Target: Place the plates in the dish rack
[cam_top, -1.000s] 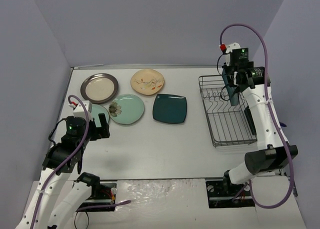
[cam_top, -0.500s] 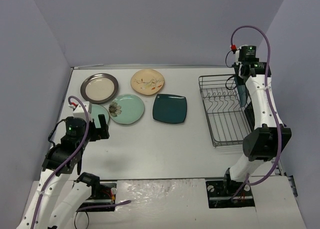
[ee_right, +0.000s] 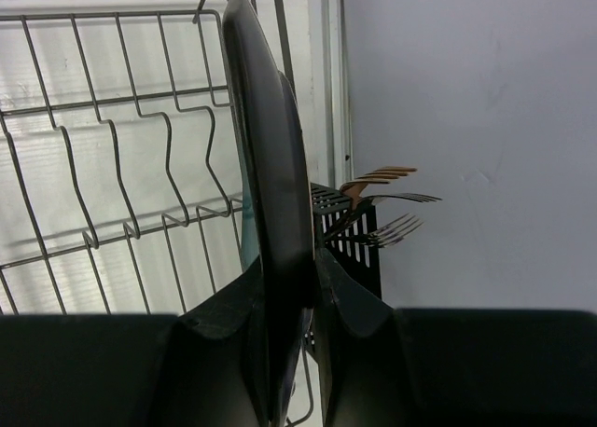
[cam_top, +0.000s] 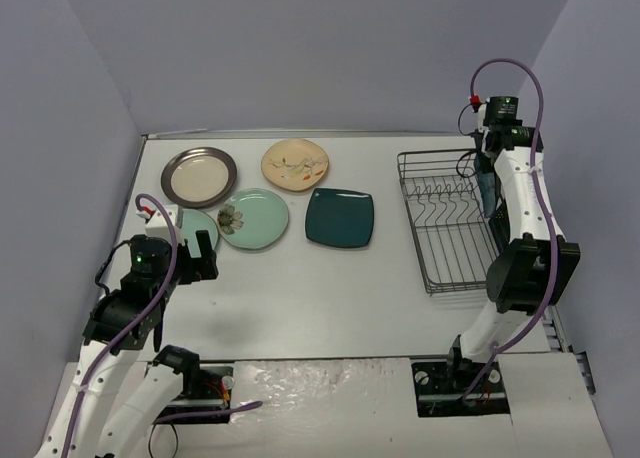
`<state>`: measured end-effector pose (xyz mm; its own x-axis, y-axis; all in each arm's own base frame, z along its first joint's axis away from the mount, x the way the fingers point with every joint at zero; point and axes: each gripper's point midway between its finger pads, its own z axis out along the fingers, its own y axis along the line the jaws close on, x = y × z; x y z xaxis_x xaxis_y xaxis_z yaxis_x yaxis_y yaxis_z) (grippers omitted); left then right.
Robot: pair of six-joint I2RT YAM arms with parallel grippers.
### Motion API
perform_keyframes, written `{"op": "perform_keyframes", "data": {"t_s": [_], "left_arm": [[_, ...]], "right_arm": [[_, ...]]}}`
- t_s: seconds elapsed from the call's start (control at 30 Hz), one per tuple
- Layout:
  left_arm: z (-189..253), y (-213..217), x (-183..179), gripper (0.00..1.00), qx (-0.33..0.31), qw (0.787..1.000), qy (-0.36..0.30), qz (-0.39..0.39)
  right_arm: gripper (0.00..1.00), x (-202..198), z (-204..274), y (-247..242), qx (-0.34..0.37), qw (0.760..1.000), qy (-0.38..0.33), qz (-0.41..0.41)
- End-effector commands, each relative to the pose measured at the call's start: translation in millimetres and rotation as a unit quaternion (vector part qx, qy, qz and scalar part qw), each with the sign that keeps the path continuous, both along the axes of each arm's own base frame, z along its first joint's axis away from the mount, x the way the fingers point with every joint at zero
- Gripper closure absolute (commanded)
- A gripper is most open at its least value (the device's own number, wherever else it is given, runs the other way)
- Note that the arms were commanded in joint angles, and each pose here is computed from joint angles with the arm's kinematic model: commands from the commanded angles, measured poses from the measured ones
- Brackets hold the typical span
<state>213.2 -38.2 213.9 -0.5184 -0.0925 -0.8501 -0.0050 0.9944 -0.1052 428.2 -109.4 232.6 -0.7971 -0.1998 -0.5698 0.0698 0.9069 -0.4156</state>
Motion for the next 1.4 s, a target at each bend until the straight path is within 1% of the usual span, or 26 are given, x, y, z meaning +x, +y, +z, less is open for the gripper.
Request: {"op": "perform_keyframes", "data": {"t_s": [0.0,0.27,0.5,0.7,0.8,0.87,0.93,1.07,1.13,1.37], "left_arm": [[11,3,8,0.03,0.005,1.000,-0.021,0.006],[10,5,8,0.03,0.008,1.000,-0.018,0.011],[9,4,8,0.03,0.006,1.000,-0.016,0.010],[7,4,8,0.03,0.008,1.000,-0.013,0.011],[6,5,9,0.03,0.009,1.000,-0.010,0.012],[6,4,9,0.03,0.009,1.000,-0.009,0.011],[7,4,9,0.03,0.008,1.000,-0.009,0.011],[5,4,10,0.03,0.009,1.000,-0.007,0.011],[5,4,10,0.03,0.009,1.000,-0.007,0.012],[3,5,10,0.03,0.011,1.000,-0.003,0.015]], "right_arm": [[1.00,23,27,-7,-0.009,0.997,-0.072,0.007],[1.00,32,-5,-11,0.006,0.999,-0.049,0.008],[1.00,40,-13,-9,0.016,0.999,-0.044,0.014],[1.00,34,-31,-7,0.023,0.999,-0.024,0.012],[0.90,34,-32,-7,0.027,0.999,-0.025,0.006],[0.88,33,-31,-8,0.026,0.999,-0.026,0.002],[0.87,31,-30,-11,0.023,0.999,-0.027,-0.005],[0.79,29,-27,-13,0.021,0.999,-0.031,-0.014],[0.79,28,-27,-15,0.018,0.999,-0.032,-0.022],[0.74,19,-17,-24,0.008,0.997,-0.044,-0.057]]}}
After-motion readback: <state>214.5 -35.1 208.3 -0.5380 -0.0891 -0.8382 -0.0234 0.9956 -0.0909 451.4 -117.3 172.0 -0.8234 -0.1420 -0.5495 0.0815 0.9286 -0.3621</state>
